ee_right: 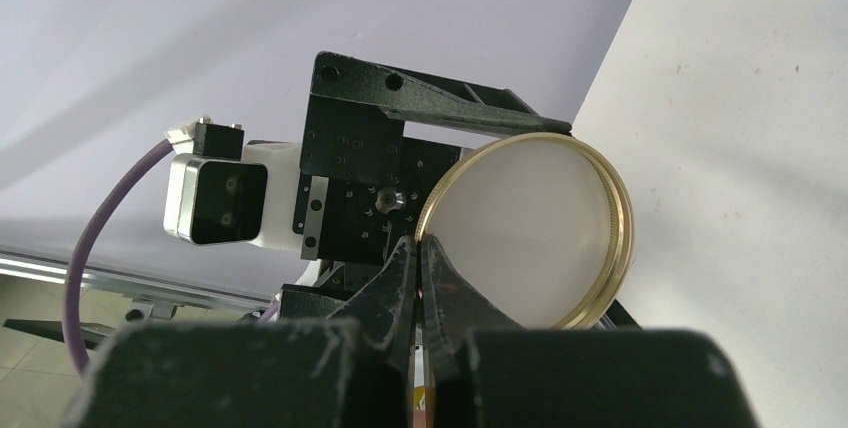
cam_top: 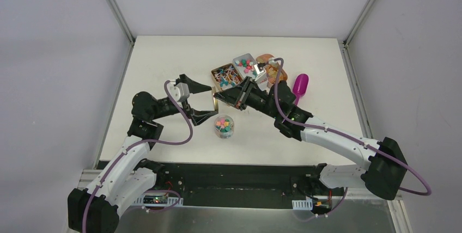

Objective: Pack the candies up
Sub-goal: Close the bottle lid on the packing bottle.

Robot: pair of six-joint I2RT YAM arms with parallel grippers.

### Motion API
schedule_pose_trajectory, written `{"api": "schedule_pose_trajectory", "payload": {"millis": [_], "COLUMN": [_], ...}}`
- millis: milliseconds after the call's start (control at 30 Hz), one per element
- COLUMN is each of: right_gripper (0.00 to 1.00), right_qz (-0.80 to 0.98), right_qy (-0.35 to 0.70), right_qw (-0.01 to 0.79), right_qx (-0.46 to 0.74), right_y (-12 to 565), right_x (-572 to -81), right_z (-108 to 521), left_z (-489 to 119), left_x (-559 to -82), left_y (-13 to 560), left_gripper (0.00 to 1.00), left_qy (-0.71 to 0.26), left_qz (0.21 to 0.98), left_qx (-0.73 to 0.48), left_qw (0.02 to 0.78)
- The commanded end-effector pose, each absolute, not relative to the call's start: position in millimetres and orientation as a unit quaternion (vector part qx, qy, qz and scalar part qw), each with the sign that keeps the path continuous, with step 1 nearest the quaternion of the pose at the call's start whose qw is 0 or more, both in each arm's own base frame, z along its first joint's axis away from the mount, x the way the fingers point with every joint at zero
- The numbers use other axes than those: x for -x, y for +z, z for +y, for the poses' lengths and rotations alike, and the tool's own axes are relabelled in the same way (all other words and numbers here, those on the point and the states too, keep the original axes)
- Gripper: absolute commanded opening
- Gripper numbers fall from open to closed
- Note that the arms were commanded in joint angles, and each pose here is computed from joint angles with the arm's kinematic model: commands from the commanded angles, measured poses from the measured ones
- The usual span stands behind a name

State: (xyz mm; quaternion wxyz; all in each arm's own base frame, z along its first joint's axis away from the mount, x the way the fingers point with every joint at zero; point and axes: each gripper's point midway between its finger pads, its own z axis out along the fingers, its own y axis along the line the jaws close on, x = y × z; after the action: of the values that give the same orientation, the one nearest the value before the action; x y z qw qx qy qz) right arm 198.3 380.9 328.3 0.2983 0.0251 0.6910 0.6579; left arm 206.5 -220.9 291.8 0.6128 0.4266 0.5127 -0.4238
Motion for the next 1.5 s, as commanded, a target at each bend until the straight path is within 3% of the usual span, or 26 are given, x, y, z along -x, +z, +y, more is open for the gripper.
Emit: {"api": "schedule_pose_trajectory", "payload": {"millis": [0, 433, 700, 767, 900, 1300, 1467], "right_gripper": [0.00, 0.00, 0.24, 0.19, 0.00, 0.00, 0.00], "right_qz": [0.646, 0.650, 0.656, 0.657, 0.656, 0.681, 0.677], "right_qy": [0.693, 0.686, 0.668, 0.663, 0.656, 0.632, 0.648], "right_qw": [0.320, 0.326, 0.347, 0.355, 0.369, 0.369, 0.349], "right_qx": [-0.024, -0.035, -0.049, -0.053, -0.054, -0.033, -0.011], "right_y": [368.1, 361.4, 358.2, 357.2, 355.7, 330.7, 333.9], "right_x": [-192.7, -195.8, -204.3, -206.7, -210.1, -214.0, -207.2], "right_z": [374.1, 369.3, 354.4, 348.9, 342.5, 347.5, 356.7], "left_z": [-225.3, -225.6, -221.3, -219.7, -219.0, -204.5, -206.8], "left_x": [-194.4, -191.3, -203.1, -206.0, -204.2, -227.6, -209.2], "left_y": [302.3, 303.7, 301.2, 300.4, 301.8, 293.2, 295.8], "left_gripper": [0.90, 0.80, 0.79, 0.78, 0.79, 0.81, 0.98], "left_qy": [-0.426, -0.421, -0.394, -0.386, -0.383, -0.362, -0.365], "left_qz": [0.472, 0.463, 0.499, 0.509, 0.507, 0.585, 0.545], "left_qx": [-0.462, -0.479, -0.469, -0.469, -0.473, -0.374, -0.414], "left_qw": [0.619, 0.616, 0.613, 0.610, 0.610, 0.622, 0.631]}}
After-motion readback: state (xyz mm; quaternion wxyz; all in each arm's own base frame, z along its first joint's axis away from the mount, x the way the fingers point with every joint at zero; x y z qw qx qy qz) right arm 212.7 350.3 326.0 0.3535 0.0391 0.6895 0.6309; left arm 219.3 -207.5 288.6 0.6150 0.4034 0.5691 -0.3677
